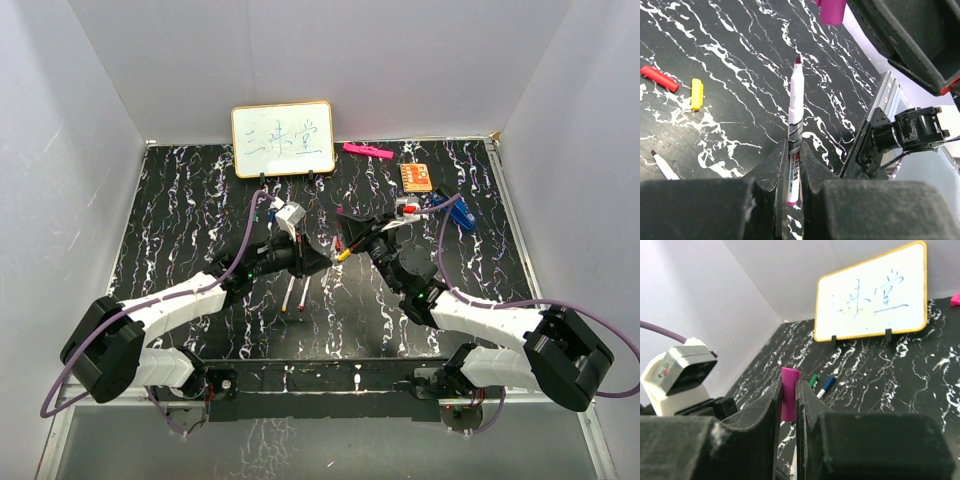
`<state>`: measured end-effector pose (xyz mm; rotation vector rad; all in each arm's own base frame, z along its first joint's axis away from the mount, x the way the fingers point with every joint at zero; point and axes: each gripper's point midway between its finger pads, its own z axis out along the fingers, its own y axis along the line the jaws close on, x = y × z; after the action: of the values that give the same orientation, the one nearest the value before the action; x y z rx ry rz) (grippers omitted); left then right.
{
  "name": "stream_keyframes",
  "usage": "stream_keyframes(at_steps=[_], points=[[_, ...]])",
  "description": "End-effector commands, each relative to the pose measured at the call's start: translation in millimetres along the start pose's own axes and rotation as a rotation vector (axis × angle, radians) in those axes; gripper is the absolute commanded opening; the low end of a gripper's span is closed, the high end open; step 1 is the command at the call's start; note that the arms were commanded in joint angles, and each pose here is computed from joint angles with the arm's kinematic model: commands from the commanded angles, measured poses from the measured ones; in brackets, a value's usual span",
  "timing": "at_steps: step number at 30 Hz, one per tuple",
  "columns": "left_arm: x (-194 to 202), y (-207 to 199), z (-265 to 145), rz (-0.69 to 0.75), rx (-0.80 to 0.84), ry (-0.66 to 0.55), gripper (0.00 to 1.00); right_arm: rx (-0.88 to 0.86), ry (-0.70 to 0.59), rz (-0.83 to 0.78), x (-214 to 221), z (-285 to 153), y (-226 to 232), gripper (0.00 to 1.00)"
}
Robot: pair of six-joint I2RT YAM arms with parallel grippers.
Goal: Insert the pens into the pen caps
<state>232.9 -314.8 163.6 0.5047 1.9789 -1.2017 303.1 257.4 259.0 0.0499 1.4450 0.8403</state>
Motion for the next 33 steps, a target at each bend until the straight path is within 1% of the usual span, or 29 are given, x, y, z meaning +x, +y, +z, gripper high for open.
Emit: stream_keyframes(at_steps=[1, 13, 27, 33], points=[[-26.1, -28.4, -3.0, 0.051, 0.102, -0.104, 0.00, -0.097, -0.143, 0.067, -38.8, -1.6, 22.2, 0.00], [-39.7, -37.7, -13.1, 0.083, 0.110, -0.184, 0.00, -0.086, -0.137, 0.069, -35.4, -2.6, 18.9, 0.00], [-32.4, -32.9, -6.7, 0.071, 0.103, -0.149, 0.00, -0.092, -0.130, 0.097, -33.9, -1.8, 20.8, 0.00], [-34.1, -33.0, -8.1, 0.072, 0.099, -0.158, 0.00, -0.099, -0.103, 0.120, -25.6, -3.4, 20.6, 0.00]])
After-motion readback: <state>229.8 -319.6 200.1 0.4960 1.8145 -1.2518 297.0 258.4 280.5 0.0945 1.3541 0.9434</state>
